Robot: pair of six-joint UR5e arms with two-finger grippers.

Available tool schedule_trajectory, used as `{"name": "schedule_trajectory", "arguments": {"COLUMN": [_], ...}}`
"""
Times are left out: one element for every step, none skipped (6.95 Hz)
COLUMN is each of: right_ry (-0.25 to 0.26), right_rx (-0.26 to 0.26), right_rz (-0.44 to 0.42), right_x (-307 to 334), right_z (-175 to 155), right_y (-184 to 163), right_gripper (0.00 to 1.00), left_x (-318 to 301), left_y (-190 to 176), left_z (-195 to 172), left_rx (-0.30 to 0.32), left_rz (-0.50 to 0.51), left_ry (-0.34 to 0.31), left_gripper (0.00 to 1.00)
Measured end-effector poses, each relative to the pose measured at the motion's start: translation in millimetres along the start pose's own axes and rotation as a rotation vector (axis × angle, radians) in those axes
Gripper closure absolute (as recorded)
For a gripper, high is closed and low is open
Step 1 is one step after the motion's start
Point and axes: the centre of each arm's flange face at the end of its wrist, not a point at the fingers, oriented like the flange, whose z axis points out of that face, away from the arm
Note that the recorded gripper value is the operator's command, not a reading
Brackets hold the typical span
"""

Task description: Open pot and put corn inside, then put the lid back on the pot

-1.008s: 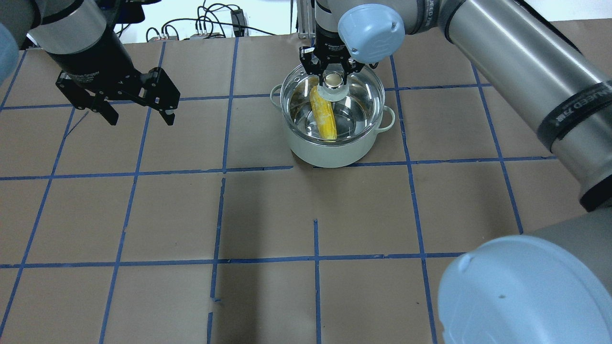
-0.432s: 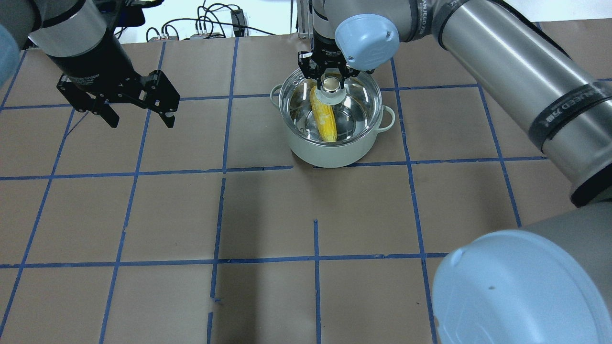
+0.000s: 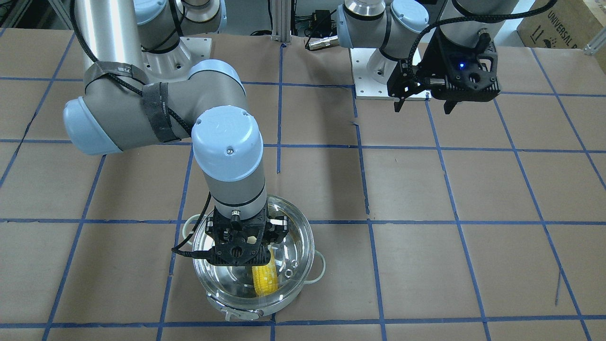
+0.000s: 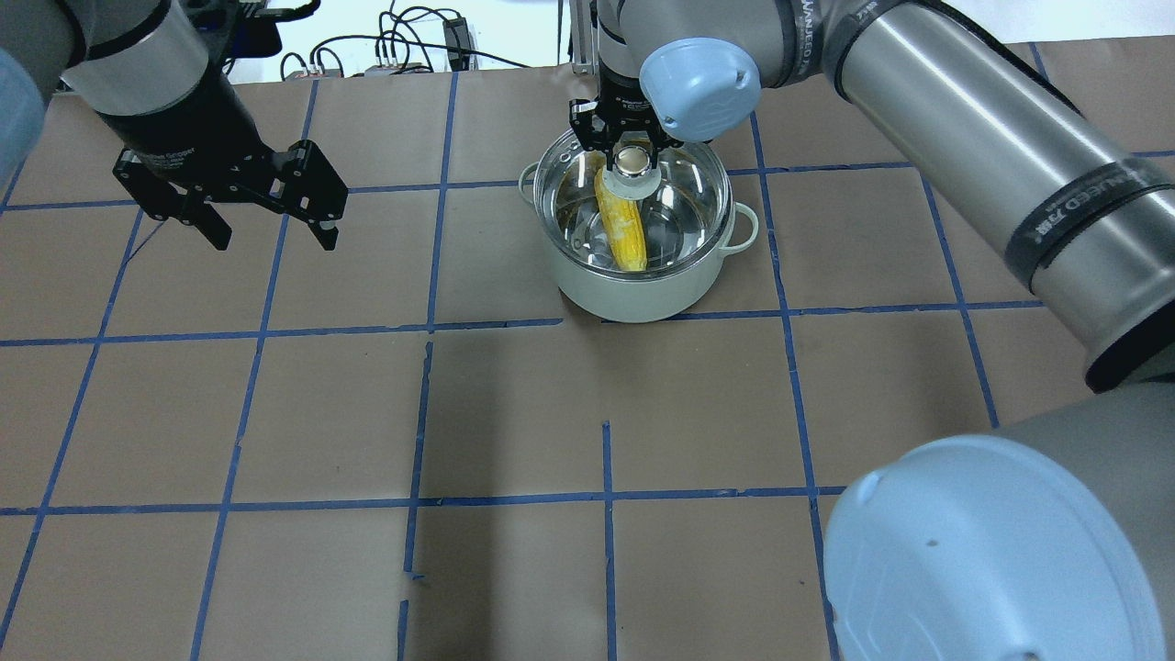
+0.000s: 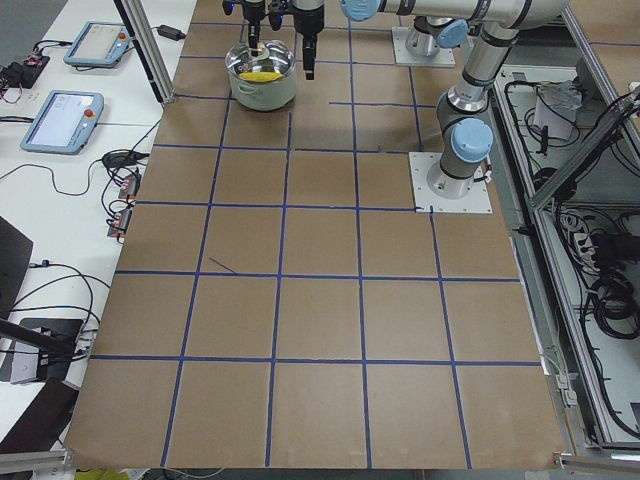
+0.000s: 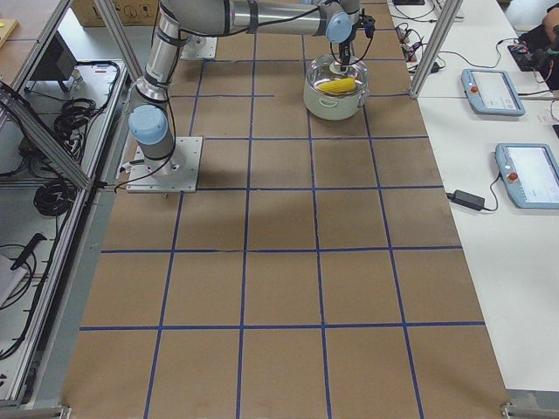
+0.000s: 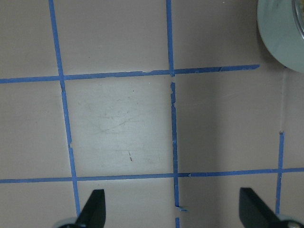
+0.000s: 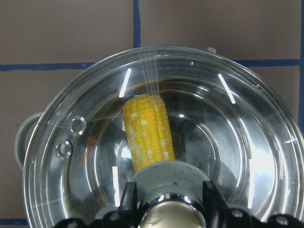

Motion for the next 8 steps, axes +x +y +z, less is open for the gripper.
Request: {"name": "schedule_trajectory", "arguments": {"right_ry": [0.001, 0.002, 0.003, 0.005, 0.007, 0.009, 0.009, 0.008], "right_rx": [-0.005, -0.009, -0.013, -0.015, -0.021, -0.028, -0.027, -0.029], "right_rz": [-0.005, -0.007, -0.007, -0.007, -0.006, -0.005, -0.004, -0.002], "right_x": [1, 2, 3, 4, 4, 5, 6, 5], "right_z": [4, 8, 10, 11, 13, 14, 13, 14], "right_y": [-1, -2, -2, -1, 1, 4, 5, 5], "right_gripper": [0.92, 0.92, 0.92, 0.92, 0.92, 0.92, 0.65, 0.16], "left_x": [0, 0, 0, 0, 0, 0, 0, 0], "left_y": [0, 1, 1, 1, 1, 1, 1, 1], "left_z": [1, 2, 2, 2, 2, 2, 2, 3], "left_rx": [-0.001, -0.002, -0.002, -0.002, -0.002, -0.001, -0.002, -0.003], "left_rz": [0.000, 0.000, 0.000, 0.000, 0.000, -0.001, -0.001, -0.001], "left_ry": [0.000, 0.001, 0.001, 0.002, 0.002, 0.002, 0.002, 0.002], "left_gripper": [0.00, 0.00, 0.00, 0.00, 0.00, 0.00, 0.00, 0.00]}}
